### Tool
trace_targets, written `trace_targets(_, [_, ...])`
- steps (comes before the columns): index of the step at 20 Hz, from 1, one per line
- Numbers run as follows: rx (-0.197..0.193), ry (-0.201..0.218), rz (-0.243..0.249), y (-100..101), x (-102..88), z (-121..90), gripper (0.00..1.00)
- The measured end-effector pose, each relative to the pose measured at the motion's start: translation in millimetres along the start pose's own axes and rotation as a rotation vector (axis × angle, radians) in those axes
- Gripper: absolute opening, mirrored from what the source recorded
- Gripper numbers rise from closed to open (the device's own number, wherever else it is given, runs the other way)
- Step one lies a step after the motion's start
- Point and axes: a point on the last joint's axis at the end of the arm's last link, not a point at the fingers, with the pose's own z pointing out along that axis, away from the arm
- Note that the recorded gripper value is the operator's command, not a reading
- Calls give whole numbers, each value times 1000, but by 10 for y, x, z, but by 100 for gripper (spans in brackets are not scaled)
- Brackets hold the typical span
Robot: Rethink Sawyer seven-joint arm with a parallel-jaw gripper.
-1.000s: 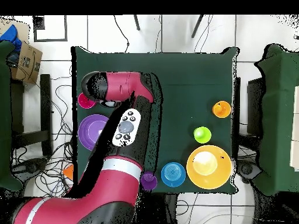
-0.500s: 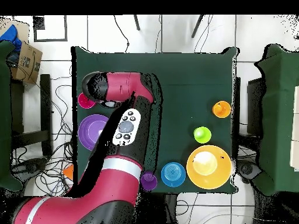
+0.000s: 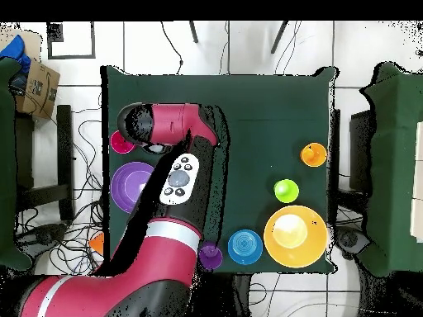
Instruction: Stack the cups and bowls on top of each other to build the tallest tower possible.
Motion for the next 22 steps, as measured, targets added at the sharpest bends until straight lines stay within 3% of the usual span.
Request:
trace_targets(11, [11,29,0,-13,34,-4,0])
trace_targets(22, [49,129,-1,-60,175,11,0])
